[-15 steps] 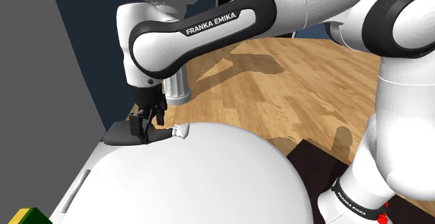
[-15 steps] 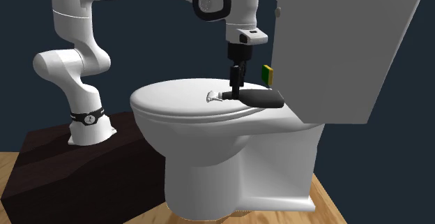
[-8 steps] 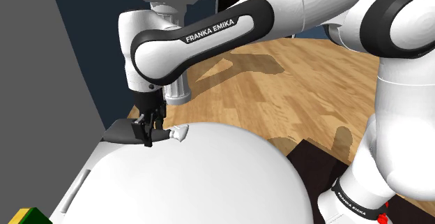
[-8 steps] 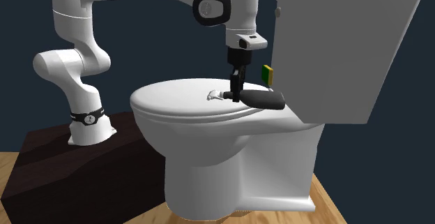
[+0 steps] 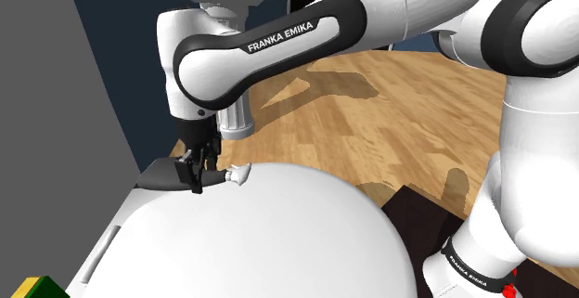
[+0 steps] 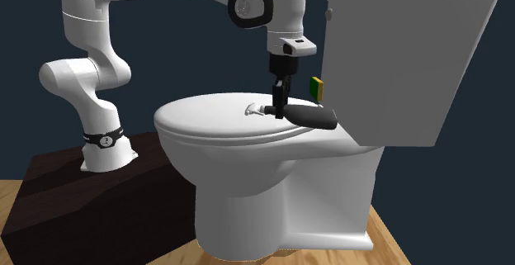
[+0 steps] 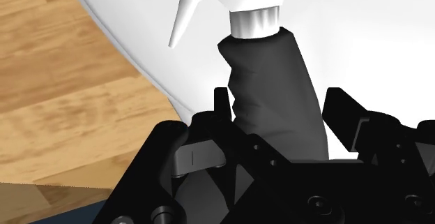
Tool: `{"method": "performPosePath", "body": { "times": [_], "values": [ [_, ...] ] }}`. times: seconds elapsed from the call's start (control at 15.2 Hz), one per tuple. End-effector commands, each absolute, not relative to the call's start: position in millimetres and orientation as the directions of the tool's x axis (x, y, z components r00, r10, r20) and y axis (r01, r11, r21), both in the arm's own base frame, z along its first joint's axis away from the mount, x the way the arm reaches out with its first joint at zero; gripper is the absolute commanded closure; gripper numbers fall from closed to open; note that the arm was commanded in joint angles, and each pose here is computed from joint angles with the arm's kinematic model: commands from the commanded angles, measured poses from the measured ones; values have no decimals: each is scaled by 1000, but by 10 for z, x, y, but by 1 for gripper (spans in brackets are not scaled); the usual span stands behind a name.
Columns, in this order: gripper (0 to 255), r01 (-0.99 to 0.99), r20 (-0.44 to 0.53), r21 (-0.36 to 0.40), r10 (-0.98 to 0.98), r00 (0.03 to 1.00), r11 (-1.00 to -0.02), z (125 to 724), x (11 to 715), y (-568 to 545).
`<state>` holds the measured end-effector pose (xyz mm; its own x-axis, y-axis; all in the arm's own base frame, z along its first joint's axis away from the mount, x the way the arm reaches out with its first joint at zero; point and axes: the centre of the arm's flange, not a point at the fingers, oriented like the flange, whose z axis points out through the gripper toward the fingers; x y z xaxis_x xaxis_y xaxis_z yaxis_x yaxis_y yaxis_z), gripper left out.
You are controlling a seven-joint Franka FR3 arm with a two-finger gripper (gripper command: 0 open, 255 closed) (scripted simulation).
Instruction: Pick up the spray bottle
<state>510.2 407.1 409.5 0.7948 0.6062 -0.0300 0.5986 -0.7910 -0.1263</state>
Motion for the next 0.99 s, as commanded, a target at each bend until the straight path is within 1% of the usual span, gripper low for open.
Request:
{"method": "performPosePath", "body": {
  "times": [0.0, 0.79, 0.92],
  "values": [
    [255, 599, -30, -126, 606, 795, -791, 4191, 5102, 4072],
    [255, 599, -30, -126, 606, 795, -791, 4824, 5102, 4072],
    [255, 599, -30, -126, 606, 795, -791, 4832, 5102, 4072]
  ]
}}
